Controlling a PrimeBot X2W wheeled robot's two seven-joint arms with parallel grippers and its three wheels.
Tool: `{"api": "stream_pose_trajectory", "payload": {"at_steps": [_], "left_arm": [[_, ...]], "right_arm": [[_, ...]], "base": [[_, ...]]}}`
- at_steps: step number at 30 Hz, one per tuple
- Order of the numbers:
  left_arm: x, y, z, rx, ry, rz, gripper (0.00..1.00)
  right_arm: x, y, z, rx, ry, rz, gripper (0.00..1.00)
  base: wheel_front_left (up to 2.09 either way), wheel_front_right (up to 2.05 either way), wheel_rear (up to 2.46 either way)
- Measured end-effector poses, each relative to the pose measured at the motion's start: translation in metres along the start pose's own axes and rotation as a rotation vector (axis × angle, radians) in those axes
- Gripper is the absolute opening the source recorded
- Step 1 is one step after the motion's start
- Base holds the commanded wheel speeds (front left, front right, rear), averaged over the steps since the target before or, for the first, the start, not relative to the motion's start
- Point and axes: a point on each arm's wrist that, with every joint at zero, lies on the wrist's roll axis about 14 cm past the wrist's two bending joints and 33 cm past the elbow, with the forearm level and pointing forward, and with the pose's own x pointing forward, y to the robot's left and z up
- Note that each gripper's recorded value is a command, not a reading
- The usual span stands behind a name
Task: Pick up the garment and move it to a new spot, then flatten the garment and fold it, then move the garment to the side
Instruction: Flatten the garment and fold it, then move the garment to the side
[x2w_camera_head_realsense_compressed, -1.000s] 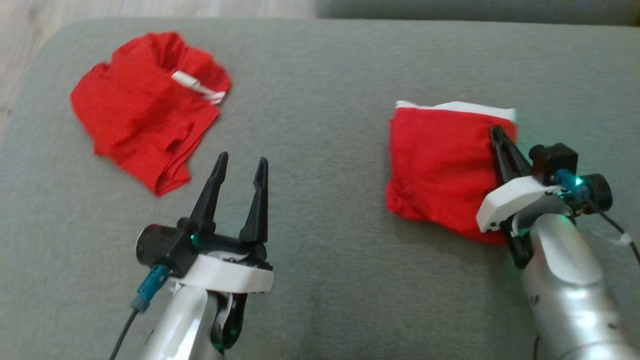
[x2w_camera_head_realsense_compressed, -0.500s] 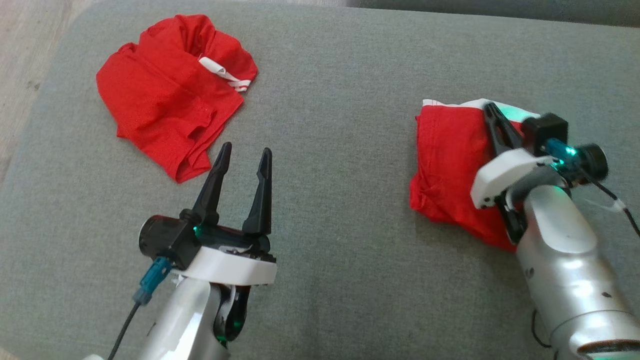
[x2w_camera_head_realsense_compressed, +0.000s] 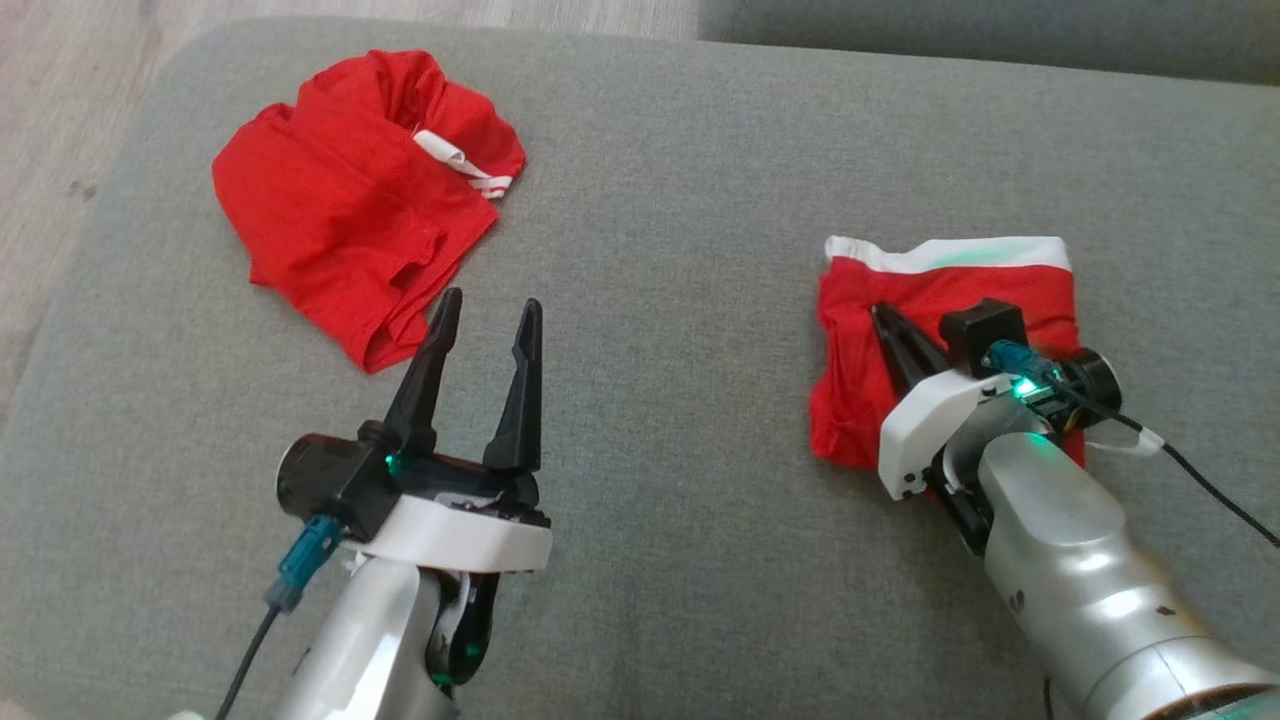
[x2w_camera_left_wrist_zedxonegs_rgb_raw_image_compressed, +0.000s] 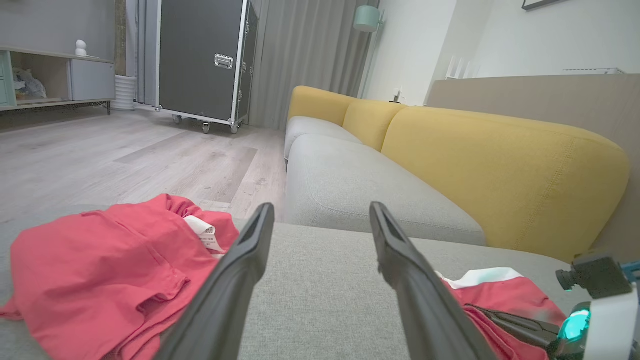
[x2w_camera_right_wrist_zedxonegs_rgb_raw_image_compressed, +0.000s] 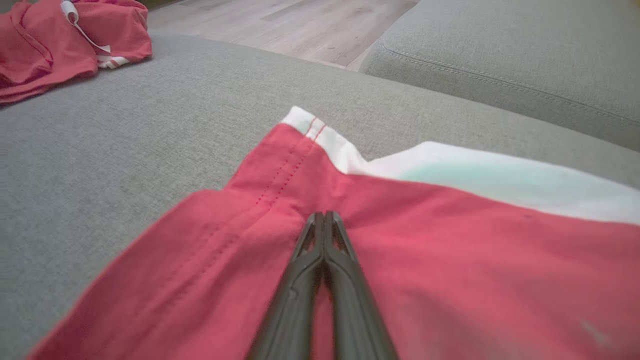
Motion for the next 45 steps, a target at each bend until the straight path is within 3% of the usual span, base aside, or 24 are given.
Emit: {"api": "stream_pose_trajectory", "payload": {"at_steps": [7, 15, 28, 29, 30, 31, 45], "left_arm": [[-0.003, -0.001, 0.006, -0.005, -0.017, 0.002, 1.0], [-0.005, -0.015, 0.01, -0.012, -0.035, -0.034, 1.0], [0.0, -0.048, 0.011, -0.024, -0.044, -0.127, 1.0], [0.0, -0.049, 0.011, -0.019, -0.043, -0.129, 1.0], [-0.001, -0.049, 0.01, -0.021, -0.041, -0.129, 1.0], [-0.001, -0.05, 0.009, -0.022, -0.037, -0.132, 1.0], [-0.005, -0.048, 0.001, -0.024, -0.015, -0.124, 1.0]], "right_arm": [[-0.011, -0.006, 0.01, 0.039, -0.028, -0.032, 0.0], [-0.051, -0.052, 0.069, 0.097, -0.273, -0.192, 0.0], [-0.163, -0.104, 0.036, 0.138, -0.376, -0.499, 0.0], [-0.169, -0.104, 0.035, 0.147, -0.384, -0.508, 0.09], [-0.174, -0.103, 0.034, 0.152, -0.391, -0.516, 0.83], [-0.179, -0.103, 0.032, 0.162, -0.397, -0.525, 1.0], [-0.186, -0.099, 0.03, 0.188, -0.417, -0.528, 1.0]], "base": [[0.0, 0.0, 0.0], [0.0, 0.0, 0.0], [0.0, 0.0, 0.0], [0.0, 0.0, 0.0], [0.0, 0.0, 0.0], [0.0, 0.0, 0.0], [0.0, 0.0, 0.0]]}}
